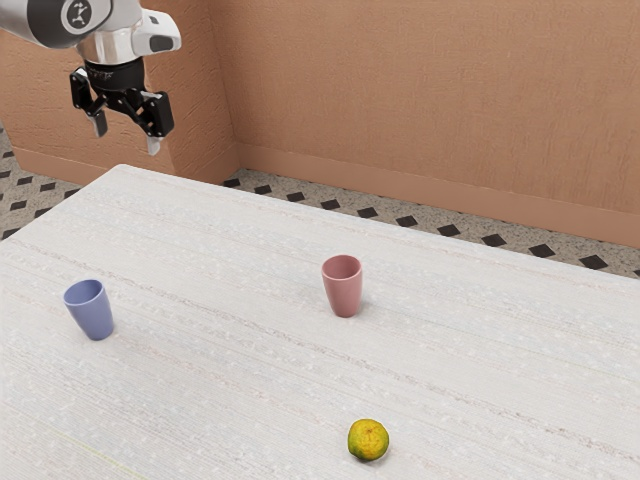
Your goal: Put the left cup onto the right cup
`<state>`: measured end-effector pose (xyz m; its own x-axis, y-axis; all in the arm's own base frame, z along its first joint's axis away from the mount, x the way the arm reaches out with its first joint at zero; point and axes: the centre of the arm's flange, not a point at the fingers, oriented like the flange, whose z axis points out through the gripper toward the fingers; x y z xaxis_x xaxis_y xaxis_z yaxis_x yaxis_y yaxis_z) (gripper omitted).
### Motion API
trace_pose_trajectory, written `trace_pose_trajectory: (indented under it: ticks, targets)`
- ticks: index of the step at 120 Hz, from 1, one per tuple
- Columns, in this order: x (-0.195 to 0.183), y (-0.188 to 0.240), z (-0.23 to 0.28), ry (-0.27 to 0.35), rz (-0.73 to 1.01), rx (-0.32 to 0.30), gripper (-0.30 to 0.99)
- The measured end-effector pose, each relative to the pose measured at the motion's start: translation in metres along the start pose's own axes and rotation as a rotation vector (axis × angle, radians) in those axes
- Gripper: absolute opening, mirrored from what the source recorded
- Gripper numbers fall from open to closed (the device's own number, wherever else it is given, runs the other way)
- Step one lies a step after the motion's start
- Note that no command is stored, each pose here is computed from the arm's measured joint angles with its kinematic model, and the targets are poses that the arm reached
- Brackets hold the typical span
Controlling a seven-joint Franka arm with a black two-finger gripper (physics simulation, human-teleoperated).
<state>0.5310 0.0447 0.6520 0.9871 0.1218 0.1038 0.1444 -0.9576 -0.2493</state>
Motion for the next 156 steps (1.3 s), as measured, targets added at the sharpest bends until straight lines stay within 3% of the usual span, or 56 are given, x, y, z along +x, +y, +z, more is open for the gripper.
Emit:
trace_pose_trajectory:
  ticks: [85,127,156]
  targets:
    - [-0.011,-0.014,0.000,-0.007,-0.017,-0.003,0.69]
    - [-0.017,-0.032,0.052,-0.106,-0.056,0.000,0.69]
    - [-0.020,-0.030,0.089,-0.133,-0.086,-0.014,0.69]
